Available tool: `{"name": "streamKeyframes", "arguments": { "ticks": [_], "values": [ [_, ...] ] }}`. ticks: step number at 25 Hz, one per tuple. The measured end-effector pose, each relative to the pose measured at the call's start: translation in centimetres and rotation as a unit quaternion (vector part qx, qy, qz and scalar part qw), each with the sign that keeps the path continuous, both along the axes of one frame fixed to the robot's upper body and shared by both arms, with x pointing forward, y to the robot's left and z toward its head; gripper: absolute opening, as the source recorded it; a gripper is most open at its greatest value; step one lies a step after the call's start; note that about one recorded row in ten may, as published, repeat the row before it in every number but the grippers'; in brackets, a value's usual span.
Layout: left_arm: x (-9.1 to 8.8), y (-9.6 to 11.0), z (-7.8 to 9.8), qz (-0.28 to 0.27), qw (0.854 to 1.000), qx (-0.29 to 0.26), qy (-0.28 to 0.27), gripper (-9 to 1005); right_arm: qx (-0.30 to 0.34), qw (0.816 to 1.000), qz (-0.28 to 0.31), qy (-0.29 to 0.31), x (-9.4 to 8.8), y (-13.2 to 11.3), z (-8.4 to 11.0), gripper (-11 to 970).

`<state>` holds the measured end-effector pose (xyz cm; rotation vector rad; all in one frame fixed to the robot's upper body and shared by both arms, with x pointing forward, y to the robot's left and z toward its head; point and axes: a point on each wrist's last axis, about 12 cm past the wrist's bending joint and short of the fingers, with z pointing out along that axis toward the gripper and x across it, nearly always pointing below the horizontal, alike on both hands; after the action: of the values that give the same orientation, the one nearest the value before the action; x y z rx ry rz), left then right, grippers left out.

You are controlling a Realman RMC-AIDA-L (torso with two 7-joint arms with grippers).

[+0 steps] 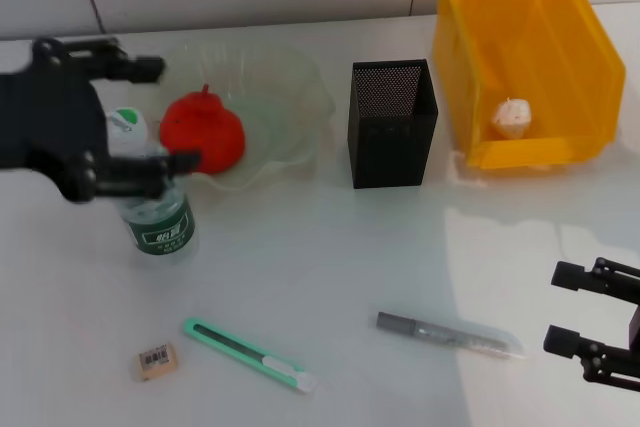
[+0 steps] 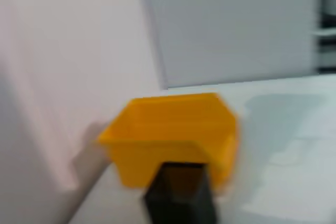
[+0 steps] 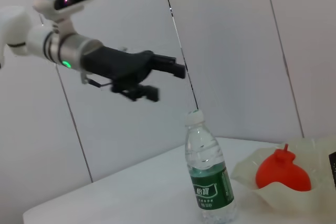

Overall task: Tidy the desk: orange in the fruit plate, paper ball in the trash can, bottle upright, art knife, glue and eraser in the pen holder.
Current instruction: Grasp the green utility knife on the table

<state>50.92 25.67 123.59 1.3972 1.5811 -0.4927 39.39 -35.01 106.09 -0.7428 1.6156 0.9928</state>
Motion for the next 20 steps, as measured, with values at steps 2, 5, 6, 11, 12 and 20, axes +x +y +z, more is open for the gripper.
{"name": "streamKeyframes", "arguments": {
  "ticks": [2, 5, 6, 11, 12, 20],
  "values": [
    [-1.2, -1.6, 0.8, -0.056, 0.998, 0.027, -0.002, 805, -0.001, 1.000, -0.003, -0.002, 0.0, -0.2, 0.2, 672],
    [-2.0, -4.4, 0.9, -0.117, 0.990, 0.075, 0.007, 804, -0.004, 1.000, -0.016, -0.003, -0.1, -0.8, 0.5, 671],
    [-2.0, -5.9, 0.3, -0.139, 0.983, 0.115, 0.013, 804, -0.005, 1.000, -0.024, -0.004, -0.2, -1.2, 0.6, 670],
    [-1.3, -10.3, -2.3, -0.200, 0.951, 0.235, 0.029, 797, -0.005, 0.999, -0.037, -0.003, -0.6, -1.6, 0.6, 668],
    [-1.3, -10.3, -2.3, -0.200, 0.951, 0.235, 0.029, 793, -0.005, 0.999, -0.039, -0.002, -0.7, -1.7, 0.5, 668],
    [0.1, -13.2, -5.3, -0.247, 0.902, 0.351, 0.044, 756, 0.001, 0.999, -0.047, 0.005, -1.3, -1.6, 0.2, 665]
  ]
}}
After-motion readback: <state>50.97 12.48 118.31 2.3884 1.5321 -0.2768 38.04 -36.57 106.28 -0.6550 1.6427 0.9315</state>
